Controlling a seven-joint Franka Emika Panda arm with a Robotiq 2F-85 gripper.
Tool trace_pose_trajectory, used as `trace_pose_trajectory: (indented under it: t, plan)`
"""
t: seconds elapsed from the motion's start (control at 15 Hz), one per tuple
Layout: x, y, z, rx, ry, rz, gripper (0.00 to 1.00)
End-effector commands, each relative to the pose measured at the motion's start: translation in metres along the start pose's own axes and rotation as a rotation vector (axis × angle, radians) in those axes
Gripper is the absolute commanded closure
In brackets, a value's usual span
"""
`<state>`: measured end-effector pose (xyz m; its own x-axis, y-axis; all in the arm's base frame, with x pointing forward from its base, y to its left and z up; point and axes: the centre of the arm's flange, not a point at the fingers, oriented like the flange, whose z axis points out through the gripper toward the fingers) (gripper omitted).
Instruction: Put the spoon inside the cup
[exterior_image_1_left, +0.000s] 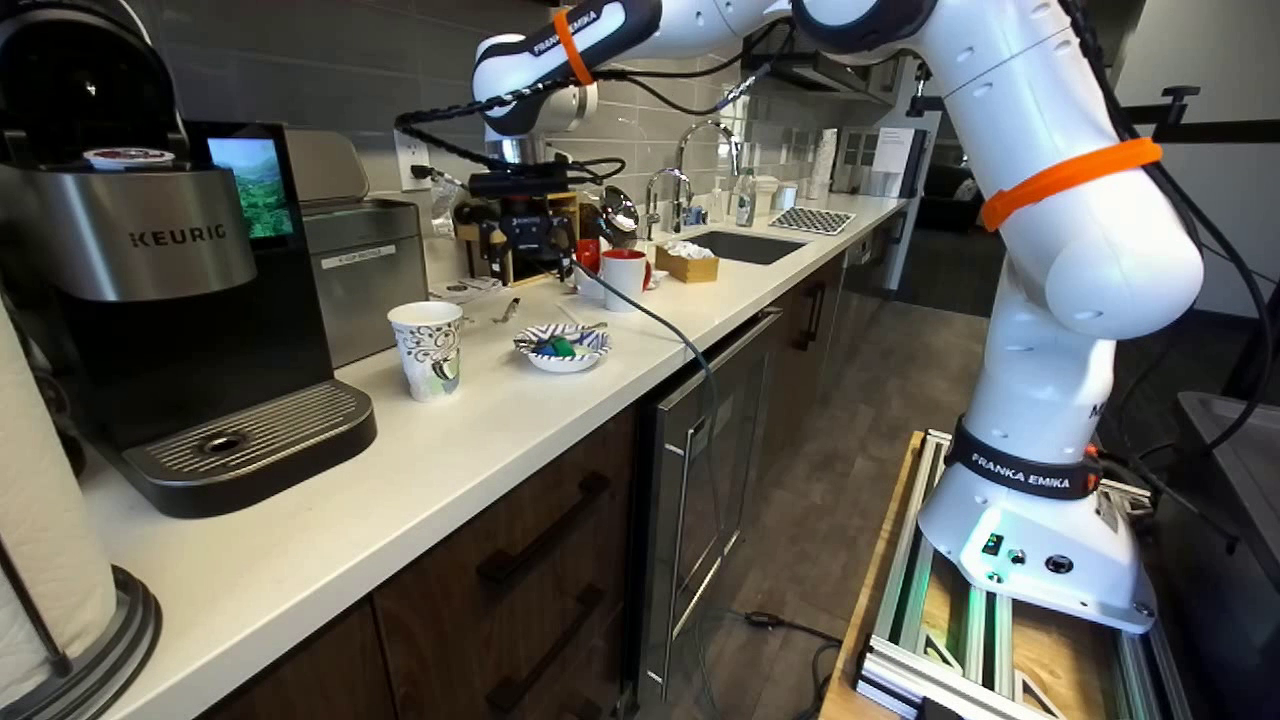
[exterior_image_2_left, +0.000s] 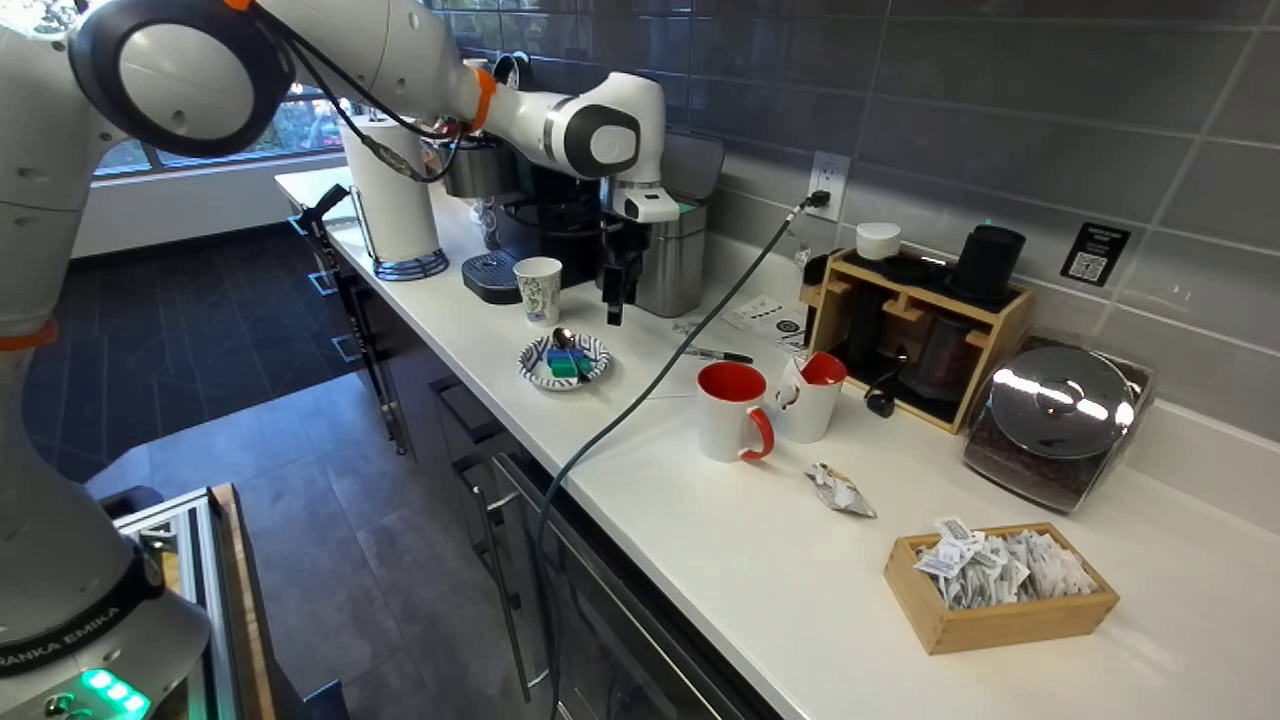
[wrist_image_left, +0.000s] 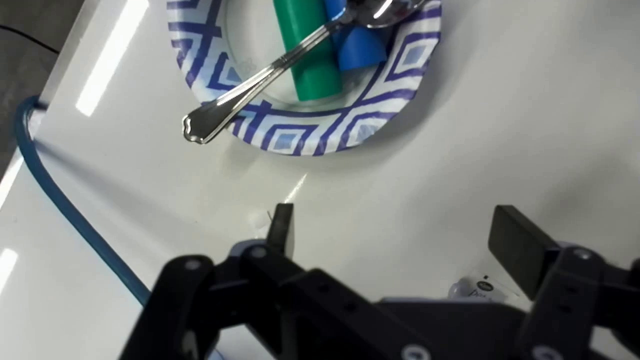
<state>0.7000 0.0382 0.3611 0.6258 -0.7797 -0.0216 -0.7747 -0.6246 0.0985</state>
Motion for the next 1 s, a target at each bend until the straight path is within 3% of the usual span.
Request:
trace_pose_trajectory:
  t: [0.0, 0.27, 0.6, 0.93]
  plan:
    - [0.004, -0.003, 0.006, -0.011, -0.023, 0.029, 0.0]
    - [0.011, -0.013, 0.018, -0.022, -0.049, 0.063, 0.0]
    - [0.026, -0.029, 0.024, 0.136, 0.004, 0.093, 0.0]
    - [0.057, -0.032, 0.051, 0.169, 0.075, 0.106, 0.03]
